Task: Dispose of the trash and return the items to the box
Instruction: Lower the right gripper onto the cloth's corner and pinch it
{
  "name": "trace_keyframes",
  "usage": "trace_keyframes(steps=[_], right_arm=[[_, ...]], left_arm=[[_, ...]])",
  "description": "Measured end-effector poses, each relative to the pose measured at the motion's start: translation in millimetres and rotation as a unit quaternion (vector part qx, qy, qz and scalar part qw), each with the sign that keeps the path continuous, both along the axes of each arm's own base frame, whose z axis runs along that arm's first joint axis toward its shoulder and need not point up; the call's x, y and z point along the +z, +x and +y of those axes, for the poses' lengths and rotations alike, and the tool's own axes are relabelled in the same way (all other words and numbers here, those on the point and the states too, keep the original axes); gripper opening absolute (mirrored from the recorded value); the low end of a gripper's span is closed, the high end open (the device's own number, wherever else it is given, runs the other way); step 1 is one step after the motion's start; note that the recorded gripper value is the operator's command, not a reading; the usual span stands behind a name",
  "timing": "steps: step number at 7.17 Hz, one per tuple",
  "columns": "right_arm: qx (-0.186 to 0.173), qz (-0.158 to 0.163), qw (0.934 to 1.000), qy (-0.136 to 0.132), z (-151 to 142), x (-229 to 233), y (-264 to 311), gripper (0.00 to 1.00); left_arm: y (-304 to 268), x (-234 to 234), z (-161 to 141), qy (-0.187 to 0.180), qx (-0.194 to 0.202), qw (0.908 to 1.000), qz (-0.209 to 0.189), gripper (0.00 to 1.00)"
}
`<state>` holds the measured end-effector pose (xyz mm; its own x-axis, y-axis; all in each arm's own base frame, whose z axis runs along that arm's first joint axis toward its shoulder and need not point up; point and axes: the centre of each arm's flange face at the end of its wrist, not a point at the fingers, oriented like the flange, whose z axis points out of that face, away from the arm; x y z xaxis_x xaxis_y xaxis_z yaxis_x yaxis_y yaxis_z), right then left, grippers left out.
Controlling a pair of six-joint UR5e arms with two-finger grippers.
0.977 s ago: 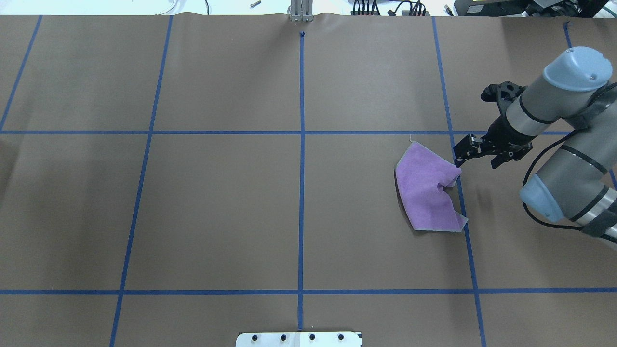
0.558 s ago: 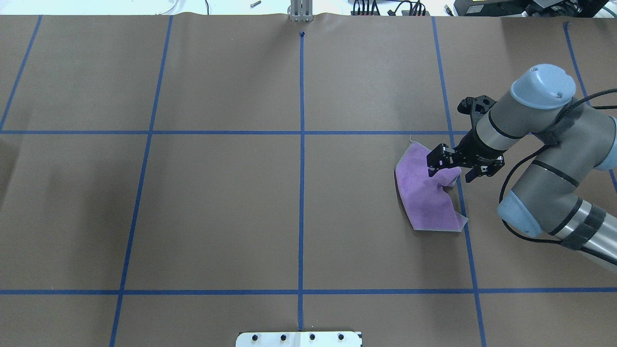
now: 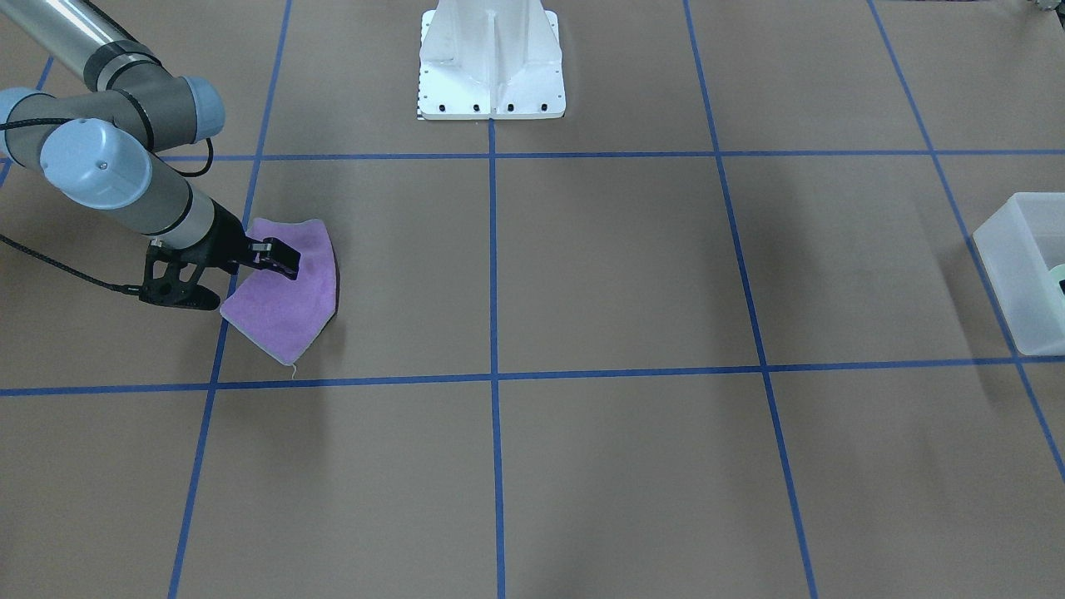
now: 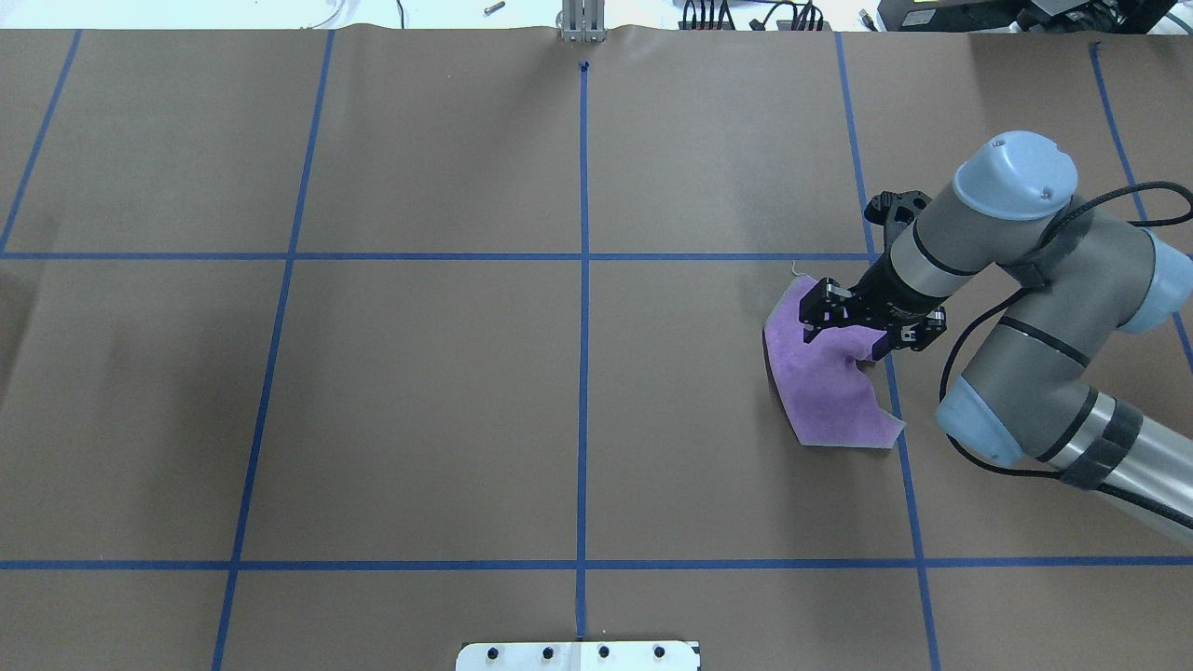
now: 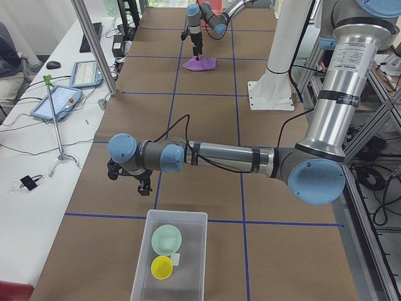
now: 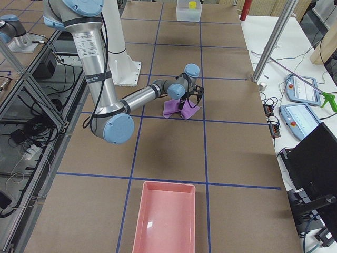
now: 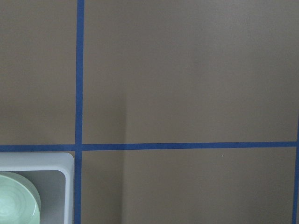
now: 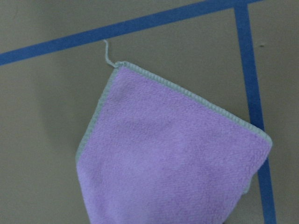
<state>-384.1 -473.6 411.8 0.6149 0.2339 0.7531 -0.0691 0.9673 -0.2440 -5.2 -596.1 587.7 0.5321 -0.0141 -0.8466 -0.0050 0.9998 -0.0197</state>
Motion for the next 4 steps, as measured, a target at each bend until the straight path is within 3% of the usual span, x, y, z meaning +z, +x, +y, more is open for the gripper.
trace_keyframes(steps=[1,4], right_arm=[[0.011,0.005,0.9999,-0.006,2.0,-1.4,-4.0,0.00],[0.024,0.001,0.9996,-0.011,7.7,-10.5,1.0,0.00]], left_arm=[[-0.1,3.5,4.5,0.004,0.001,1.0000,-0.001,0.94],[-1.2,12.9,20.6,0.012,0.000,0.9999,-0.003,0.94]])
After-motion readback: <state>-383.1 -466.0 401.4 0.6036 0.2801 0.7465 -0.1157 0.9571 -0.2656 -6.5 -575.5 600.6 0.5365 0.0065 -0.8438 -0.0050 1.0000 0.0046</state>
